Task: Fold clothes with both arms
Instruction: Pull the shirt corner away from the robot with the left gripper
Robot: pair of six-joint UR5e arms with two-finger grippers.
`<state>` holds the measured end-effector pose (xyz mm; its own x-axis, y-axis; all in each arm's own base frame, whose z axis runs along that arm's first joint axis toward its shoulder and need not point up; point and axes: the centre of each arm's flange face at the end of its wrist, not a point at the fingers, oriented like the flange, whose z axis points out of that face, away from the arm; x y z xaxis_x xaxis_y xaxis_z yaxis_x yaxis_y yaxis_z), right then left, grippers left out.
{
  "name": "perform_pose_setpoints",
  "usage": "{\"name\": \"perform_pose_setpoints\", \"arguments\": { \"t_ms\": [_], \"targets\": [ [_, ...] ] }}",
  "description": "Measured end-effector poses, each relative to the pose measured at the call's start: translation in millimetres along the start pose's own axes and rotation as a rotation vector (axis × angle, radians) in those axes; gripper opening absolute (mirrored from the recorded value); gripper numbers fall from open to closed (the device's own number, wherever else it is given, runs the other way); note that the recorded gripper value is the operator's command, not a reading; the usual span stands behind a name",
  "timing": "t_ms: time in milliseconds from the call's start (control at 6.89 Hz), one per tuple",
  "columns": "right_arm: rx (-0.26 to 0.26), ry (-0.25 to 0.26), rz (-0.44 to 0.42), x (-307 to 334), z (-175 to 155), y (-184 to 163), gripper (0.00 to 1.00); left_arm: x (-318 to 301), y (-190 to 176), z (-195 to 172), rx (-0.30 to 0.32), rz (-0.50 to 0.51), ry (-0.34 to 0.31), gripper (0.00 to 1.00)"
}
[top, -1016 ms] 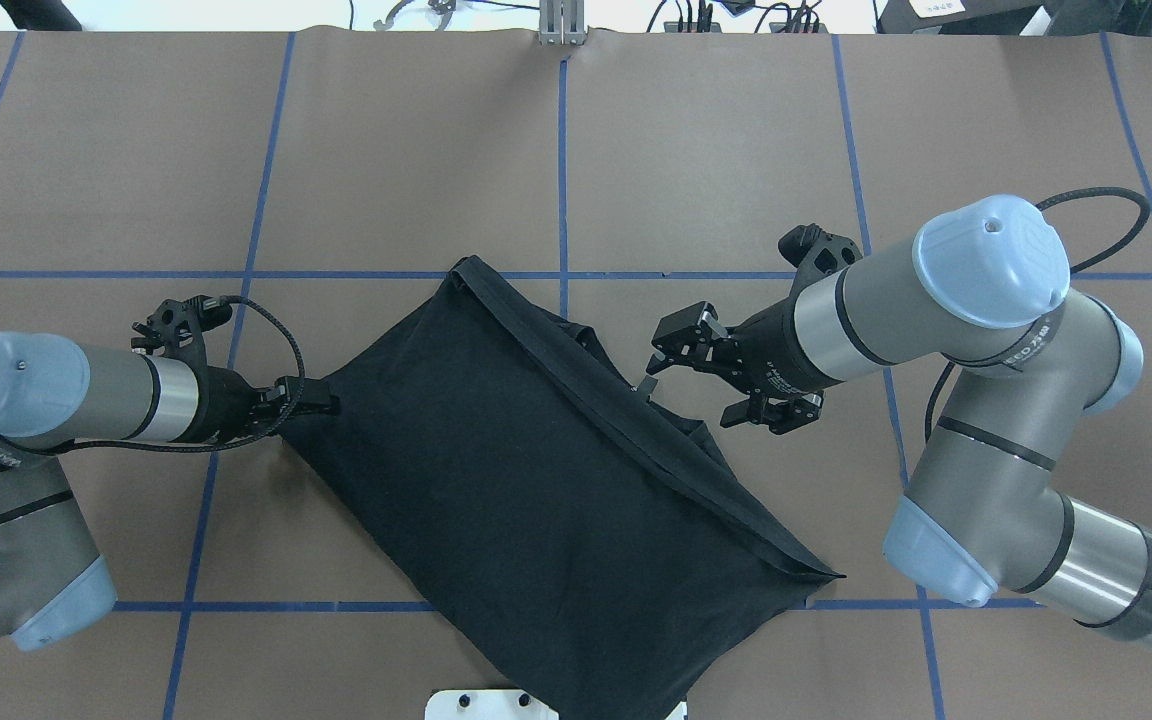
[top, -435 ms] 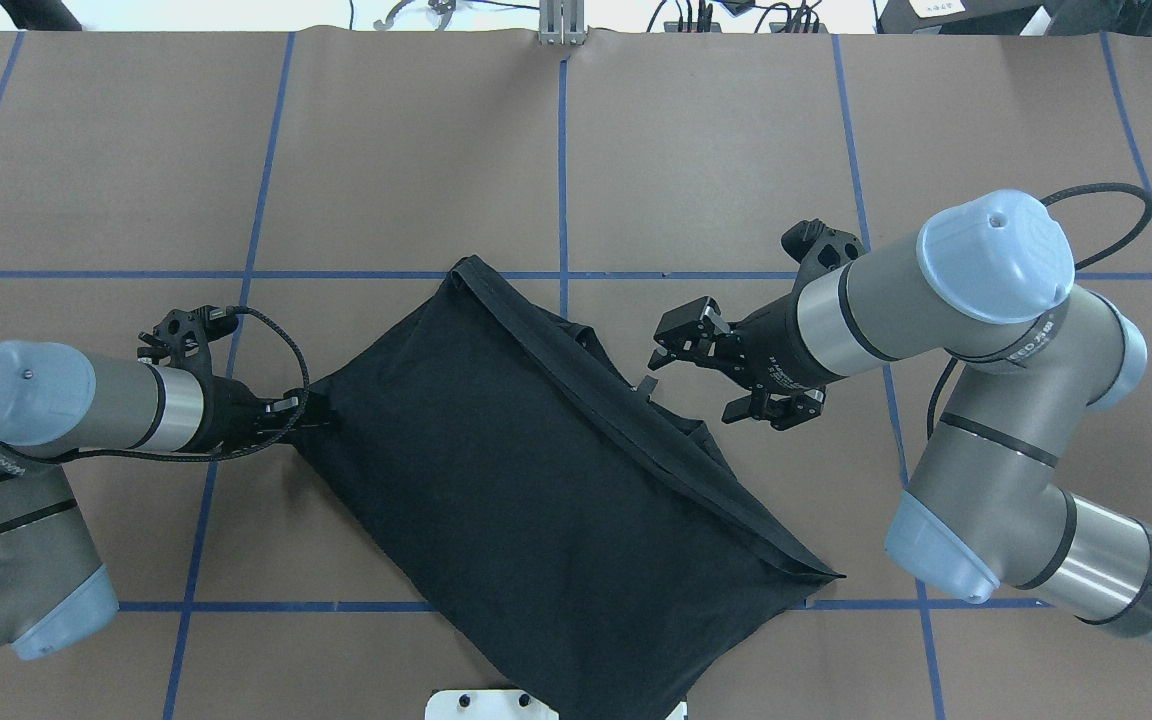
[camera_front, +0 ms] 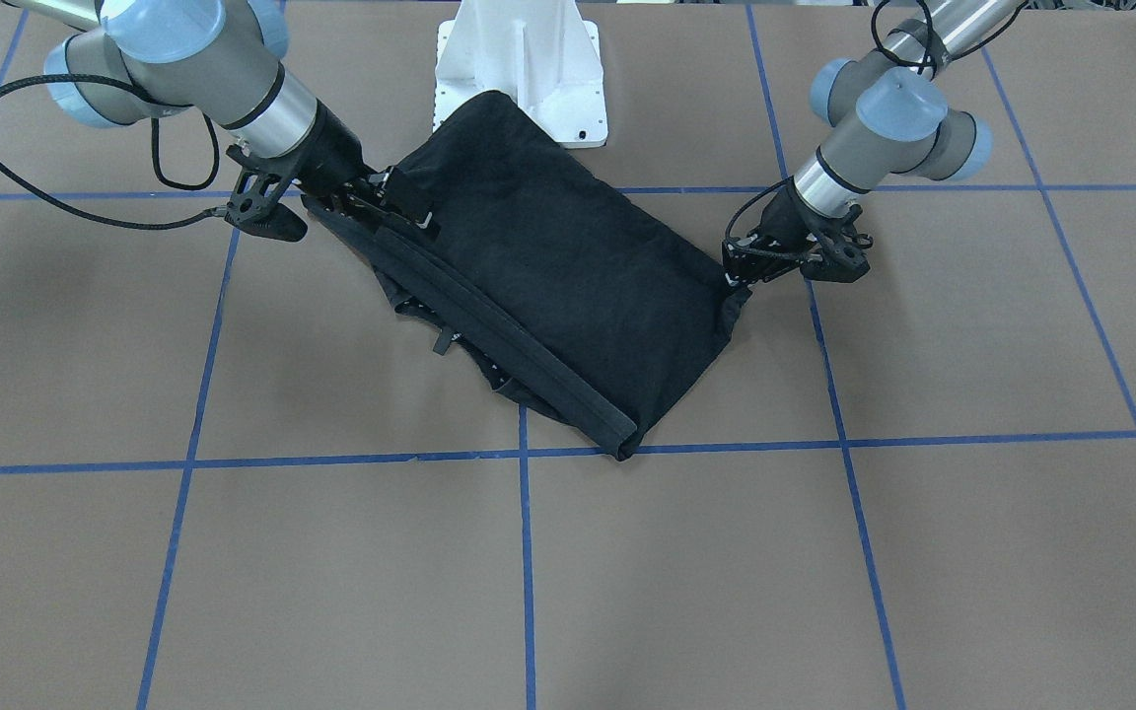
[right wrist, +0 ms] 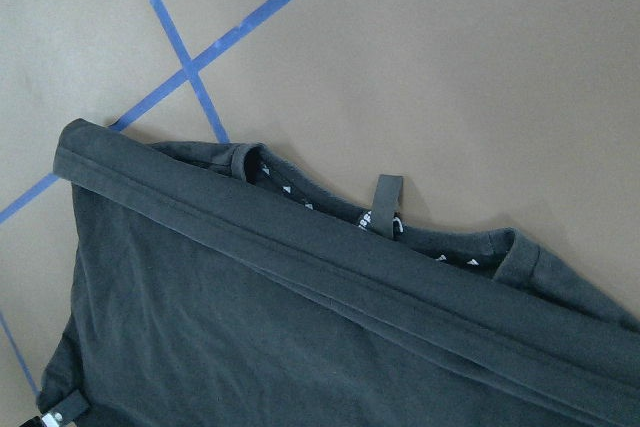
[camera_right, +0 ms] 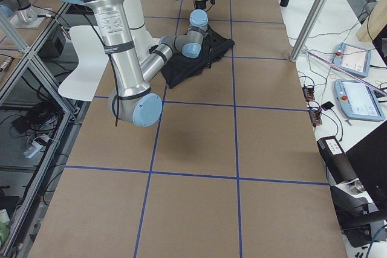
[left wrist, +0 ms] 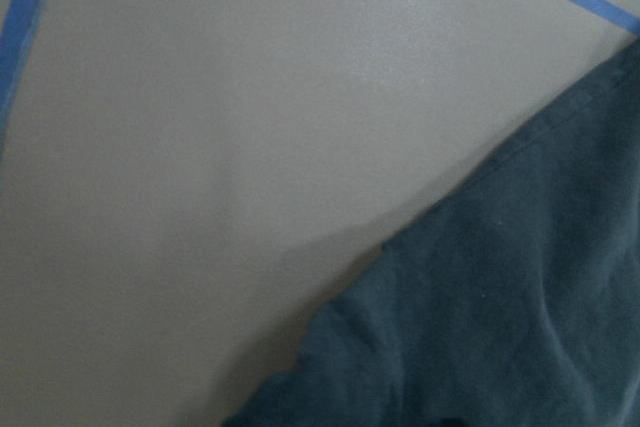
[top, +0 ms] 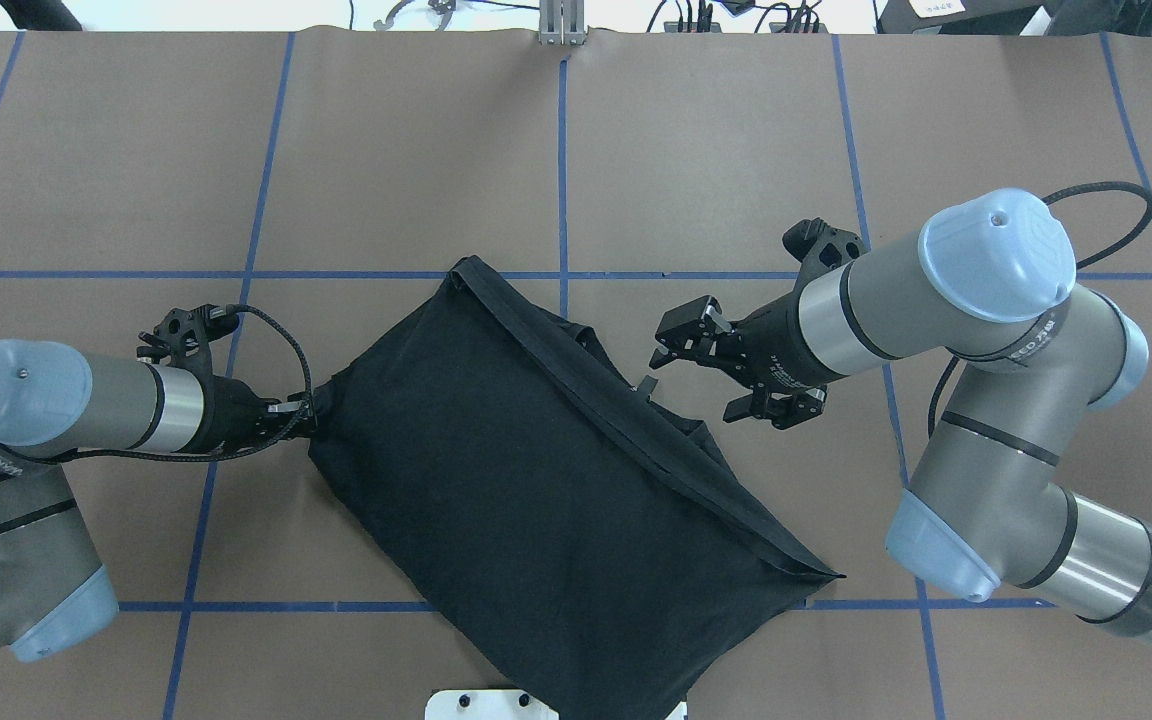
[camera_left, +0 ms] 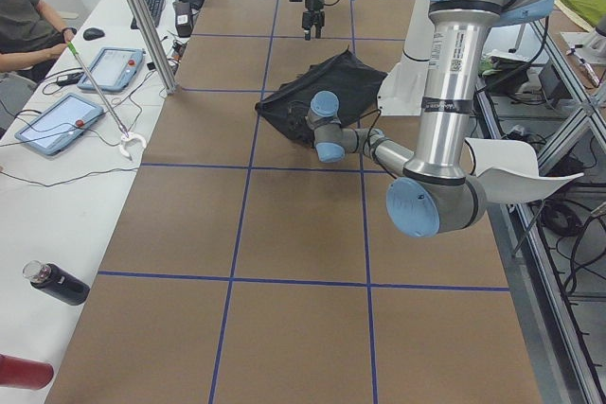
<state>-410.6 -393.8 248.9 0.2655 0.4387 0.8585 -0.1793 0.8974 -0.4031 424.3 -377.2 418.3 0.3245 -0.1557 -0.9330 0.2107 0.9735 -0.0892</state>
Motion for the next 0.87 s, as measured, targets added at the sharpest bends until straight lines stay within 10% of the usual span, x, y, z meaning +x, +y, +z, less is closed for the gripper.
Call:
{"name": "perform_pose_setpoints", "arguments": {
  "t_ms": [435,871],
  "targets": [
    [0.004,-0.001,0.001,0.2,-2.9,-3.9,1.0,31.0,-14.8,-0.7,0.012,-0.002,0.017,0.0],
    [0.021,-0.007,-0.007,0.7,-10.6,-13.4,1.0,105.1,-108.6,27.6,0.112,-0.062,-0.043,0.0]
  ]
}}
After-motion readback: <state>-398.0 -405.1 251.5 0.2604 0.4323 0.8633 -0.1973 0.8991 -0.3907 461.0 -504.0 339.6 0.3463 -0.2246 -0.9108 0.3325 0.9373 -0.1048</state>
